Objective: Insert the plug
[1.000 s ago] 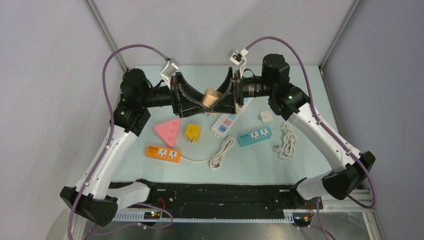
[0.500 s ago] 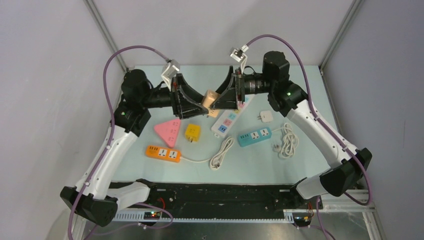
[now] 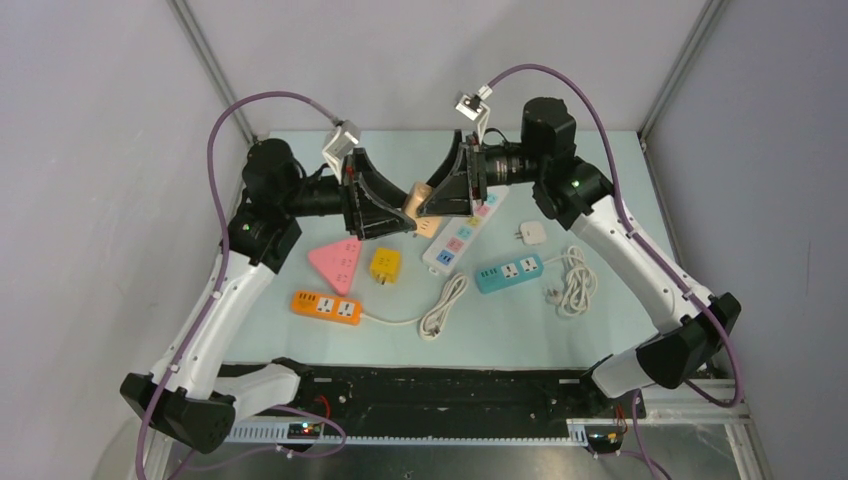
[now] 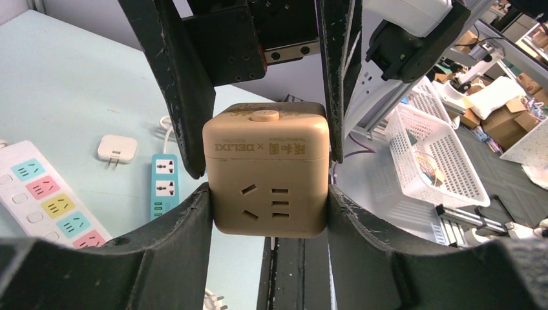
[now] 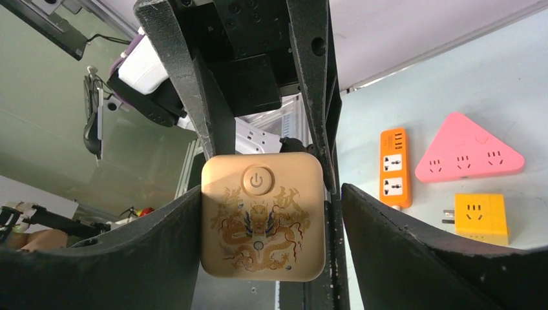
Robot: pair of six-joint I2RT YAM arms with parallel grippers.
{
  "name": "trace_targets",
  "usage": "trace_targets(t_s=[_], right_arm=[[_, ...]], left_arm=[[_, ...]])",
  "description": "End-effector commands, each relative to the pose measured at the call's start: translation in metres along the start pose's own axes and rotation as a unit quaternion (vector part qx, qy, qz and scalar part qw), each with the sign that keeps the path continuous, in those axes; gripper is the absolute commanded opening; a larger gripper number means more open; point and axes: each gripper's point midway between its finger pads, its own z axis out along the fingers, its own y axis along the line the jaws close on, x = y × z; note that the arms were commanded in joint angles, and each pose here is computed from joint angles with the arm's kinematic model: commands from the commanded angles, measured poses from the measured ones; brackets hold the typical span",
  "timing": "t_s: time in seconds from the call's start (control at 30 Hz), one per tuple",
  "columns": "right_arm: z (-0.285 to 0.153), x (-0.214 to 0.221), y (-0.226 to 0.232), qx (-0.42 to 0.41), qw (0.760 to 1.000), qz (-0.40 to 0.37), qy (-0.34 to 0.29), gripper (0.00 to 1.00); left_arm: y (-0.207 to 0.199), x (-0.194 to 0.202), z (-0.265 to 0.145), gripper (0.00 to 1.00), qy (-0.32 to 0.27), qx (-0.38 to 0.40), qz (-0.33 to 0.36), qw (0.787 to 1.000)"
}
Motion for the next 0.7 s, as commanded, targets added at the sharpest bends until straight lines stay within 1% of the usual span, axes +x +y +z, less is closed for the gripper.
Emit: trace_targets(t_s=[0.0,0.1,0.23,0.5,0.57,0.63,0.67], right_arm=[[0.002,-0.011,0.010,-0.007,1.000,-0.013,-0.004,0.78],[0.004,-0.008,0.011,-0.013,1.000,-0.014,0.002,0.82],[0.005,-0.004,0.010,-0.015,1.000,-0.010,0.008,0.83],[0.006,0.002,0.010,-0.014,1.000,-0.005,0.017,0.78],[0.007,0.002,0.009,-0.014,1.000,-0.004,0.019,0.75],[0.007,0.002,0.010,-0.016,1.000,-0.003,0.020,0.66],[0.007,0.003,0.010,-0.016,1.000,-0.002,0.020,0.57]], left_arm=[[-0.009,-0.009,-0.003,0.00,-0.010,0.009,0.036,0.999],[-0.008,-0.010,-0.003,0.00,-0.011,0.008,0.037,0.999],[-0.008,-0.010,-0.003,0.00,-0.011,0.007,0.037,0.999],[-0.008,-0.011,-0.003,0.00,-0.011,0.007,0.034,0.999],[-0.007,-0.011,-0.003,0.00,-0.010,0.008,0.032,0.999],[-0.006,-0.011,-0.003,0.00,-0.011,0.006,0.030,0.999],[-0.005,-0.011,-0.003,0.00,-0.011,0.004,0.028,1.000]])
